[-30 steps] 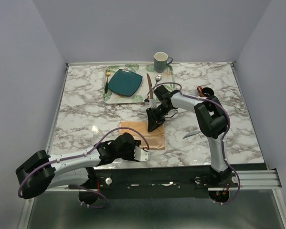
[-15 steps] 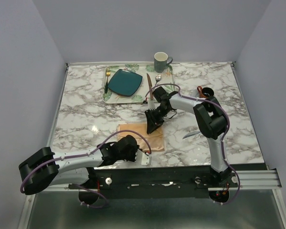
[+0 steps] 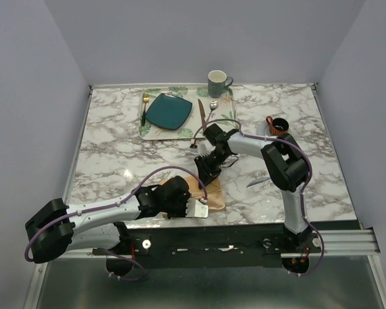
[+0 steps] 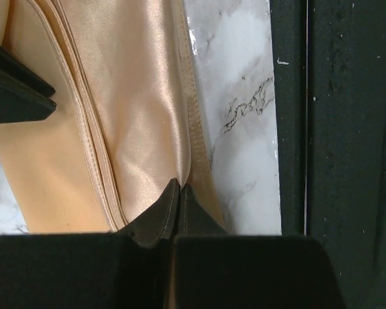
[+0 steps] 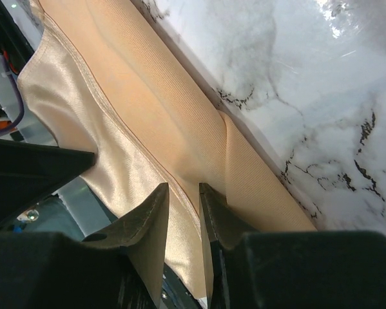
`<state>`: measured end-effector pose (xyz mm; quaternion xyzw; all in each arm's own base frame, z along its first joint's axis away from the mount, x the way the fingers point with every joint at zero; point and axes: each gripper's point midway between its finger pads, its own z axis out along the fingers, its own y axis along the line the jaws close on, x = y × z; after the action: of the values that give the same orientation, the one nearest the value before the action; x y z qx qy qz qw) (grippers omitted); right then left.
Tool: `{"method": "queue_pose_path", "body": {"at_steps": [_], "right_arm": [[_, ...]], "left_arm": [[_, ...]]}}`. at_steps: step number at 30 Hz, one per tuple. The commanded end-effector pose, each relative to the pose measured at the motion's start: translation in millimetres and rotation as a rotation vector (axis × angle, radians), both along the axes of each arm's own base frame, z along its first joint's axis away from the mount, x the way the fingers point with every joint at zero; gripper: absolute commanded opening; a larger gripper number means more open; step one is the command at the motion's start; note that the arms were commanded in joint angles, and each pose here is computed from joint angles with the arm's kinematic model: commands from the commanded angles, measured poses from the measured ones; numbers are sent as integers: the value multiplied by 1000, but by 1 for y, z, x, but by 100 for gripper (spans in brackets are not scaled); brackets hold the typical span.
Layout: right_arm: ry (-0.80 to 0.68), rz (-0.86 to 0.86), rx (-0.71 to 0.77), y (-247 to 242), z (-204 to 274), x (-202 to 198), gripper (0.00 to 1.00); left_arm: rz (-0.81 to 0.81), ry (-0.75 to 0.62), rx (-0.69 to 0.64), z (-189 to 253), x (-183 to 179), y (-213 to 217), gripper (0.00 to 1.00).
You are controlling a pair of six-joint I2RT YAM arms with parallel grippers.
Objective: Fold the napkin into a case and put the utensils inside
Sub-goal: Fold the 2/3-rectangle-folded napkin at the center of the board.
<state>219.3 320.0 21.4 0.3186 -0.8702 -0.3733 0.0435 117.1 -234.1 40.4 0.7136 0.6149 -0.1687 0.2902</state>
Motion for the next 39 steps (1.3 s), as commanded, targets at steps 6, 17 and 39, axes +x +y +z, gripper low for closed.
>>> {"method": "queue_pose_path", "body": {"at_steps": [6,17,39], "right_arm": [[-48,38,-105,-18,-34,-1,34],[-49,36,-115,-19,-35,0,34],[-56,58,-104,-20,-34,-3,34]], "left_arm": [[-25,-20,69,-7,-4,8,38],[-49,-36,213,-39,-9,20,37],[36,293,-25,23,5,-4,0]]}}
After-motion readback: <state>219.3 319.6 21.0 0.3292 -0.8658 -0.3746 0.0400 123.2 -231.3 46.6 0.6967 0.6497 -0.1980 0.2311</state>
